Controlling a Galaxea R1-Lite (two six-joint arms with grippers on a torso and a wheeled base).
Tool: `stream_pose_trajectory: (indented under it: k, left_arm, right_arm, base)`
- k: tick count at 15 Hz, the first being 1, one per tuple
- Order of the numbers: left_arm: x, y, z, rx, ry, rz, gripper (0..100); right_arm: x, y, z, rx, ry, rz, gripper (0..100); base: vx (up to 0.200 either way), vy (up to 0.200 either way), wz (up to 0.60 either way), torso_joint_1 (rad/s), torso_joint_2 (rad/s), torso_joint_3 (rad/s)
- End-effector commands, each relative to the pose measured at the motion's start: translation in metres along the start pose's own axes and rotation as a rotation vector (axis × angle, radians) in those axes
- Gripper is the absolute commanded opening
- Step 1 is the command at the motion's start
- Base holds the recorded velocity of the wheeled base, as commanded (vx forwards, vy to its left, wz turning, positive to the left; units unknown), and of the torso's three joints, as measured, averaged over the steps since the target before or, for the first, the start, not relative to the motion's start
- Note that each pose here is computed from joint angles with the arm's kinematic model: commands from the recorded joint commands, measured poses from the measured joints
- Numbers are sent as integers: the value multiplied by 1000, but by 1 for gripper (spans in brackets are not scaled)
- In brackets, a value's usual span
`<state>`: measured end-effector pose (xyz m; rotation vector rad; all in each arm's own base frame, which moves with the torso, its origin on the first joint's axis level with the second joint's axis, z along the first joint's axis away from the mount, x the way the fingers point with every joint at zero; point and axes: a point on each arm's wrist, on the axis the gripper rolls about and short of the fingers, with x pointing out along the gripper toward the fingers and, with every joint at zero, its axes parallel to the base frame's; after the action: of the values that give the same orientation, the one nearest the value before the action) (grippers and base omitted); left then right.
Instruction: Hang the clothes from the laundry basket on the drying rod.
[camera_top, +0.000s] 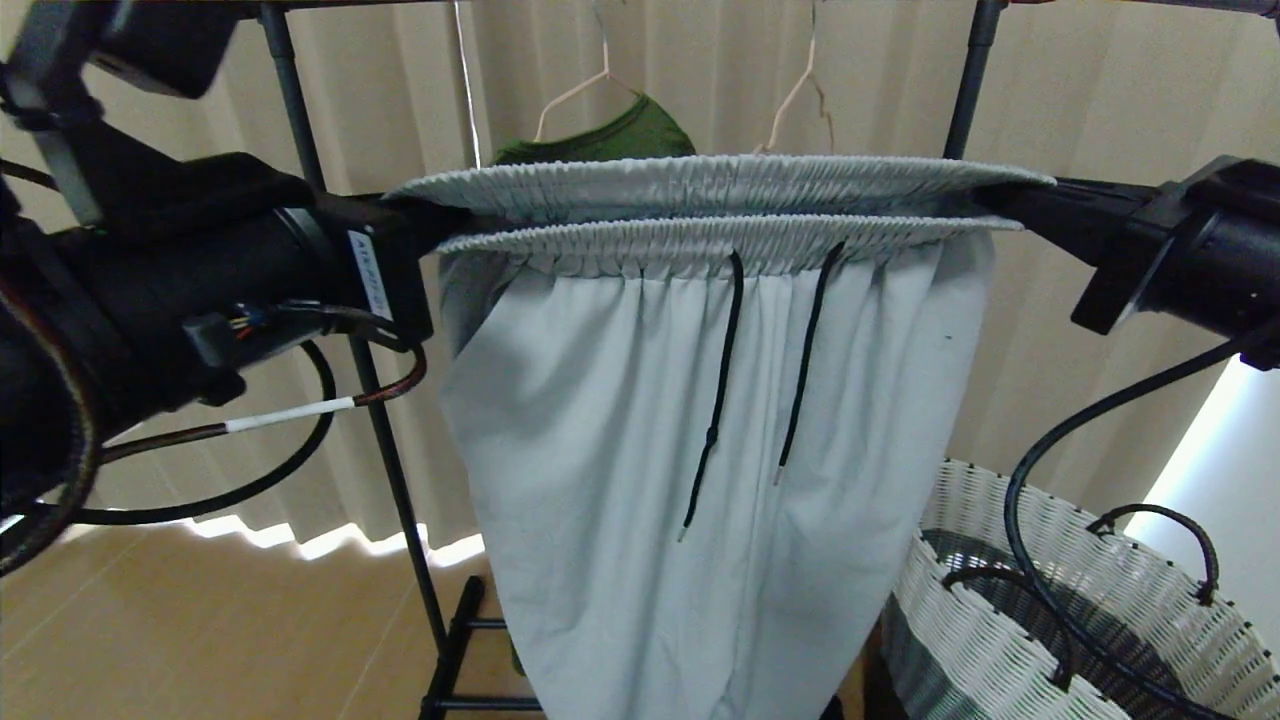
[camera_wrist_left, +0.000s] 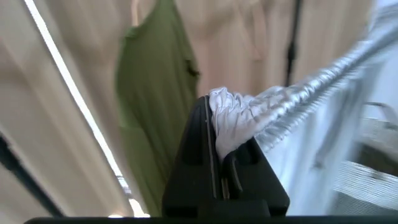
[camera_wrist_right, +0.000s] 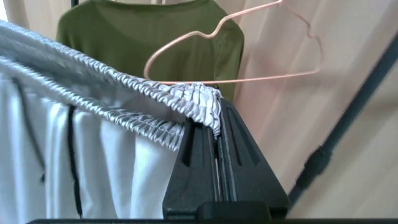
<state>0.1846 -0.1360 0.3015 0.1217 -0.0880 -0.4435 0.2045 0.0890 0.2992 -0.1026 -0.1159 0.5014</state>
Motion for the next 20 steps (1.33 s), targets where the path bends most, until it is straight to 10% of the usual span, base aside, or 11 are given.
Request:
stream_pose_trajectory:
  k: [1,14,15,20]
  left_arm:
    - [20,-9,-22,34,57,-4,0]
    - [15,-8,-15,29,19,-1,0]
    - [14,-7,-14,28,15,1,0]
    - [14,-5,-26,40,66,72,0]
  right_arm:
    - [-15,1,4,-2,-15,0,0]
    - [-16,2,-1,2,24,5,0]
    - [-16,2,-3,3,29,5,100]
    - [-23,7,-33,15,119,24,100]
  base:
    - [0,0,0,0,0,0]
    - [0,0,0,0,0,0]
    - [0,0,0,0,0,0]
    - [0,0,0,0,0,0]
